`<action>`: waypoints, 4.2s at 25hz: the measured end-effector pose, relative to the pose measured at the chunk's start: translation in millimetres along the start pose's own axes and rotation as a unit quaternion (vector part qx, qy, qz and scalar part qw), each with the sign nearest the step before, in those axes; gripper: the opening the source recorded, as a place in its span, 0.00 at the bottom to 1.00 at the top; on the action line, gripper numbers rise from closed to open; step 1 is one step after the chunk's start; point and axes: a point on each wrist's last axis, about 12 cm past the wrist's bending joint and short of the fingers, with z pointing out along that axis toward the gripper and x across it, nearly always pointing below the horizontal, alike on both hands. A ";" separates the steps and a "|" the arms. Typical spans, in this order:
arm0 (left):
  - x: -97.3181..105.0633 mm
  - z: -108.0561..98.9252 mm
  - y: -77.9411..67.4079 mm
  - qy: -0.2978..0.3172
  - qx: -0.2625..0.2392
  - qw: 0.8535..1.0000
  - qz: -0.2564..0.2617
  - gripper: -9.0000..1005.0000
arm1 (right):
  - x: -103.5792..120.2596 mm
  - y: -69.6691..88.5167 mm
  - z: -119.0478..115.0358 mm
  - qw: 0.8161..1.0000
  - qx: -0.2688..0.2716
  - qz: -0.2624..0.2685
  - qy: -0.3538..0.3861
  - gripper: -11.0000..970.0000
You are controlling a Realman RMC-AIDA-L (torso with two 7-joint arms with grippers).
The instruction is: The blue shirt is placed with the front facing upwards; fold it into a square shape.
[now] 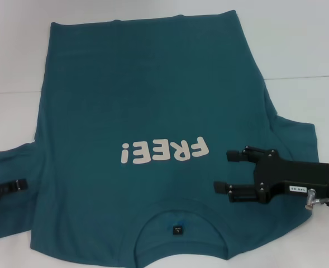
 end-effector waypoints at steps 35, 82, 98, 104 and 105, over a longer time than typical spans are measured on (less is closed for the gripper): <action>-8.5 7.8 -3.0 -0.012 -0.019 1.000 0.017 0.68 | 0.9 0.6 0.4 1.000 0.000 0.001 0.001 0.96; -29.6 -9.9 -6.1 -0.007 -0.017 1.000 0.004 0.13 | 0.8 -1.7 -4.4 1.000 0.011 0.022 -0.004 0.96; -20.2 -4.6 -1.8 0.023 -0.047 0.999 0.013 0.76 | -0.8 -2.7 -3.9 1.000 0.010 0.019 -0.005 0.96; -15.8 -0.6 -3.0 0.034 -0.036 0.999 0.006 0.95 | -0.6 -2.5 -3.9 1.000 0.010 0.020 -0.005 0.96; -15.0 0.3 -3.6 0.037 -0.034 0.999 0.005 0.95 | -0.2 -2.3 -4.1 1.000 0.010 0.020 -0.004 0.96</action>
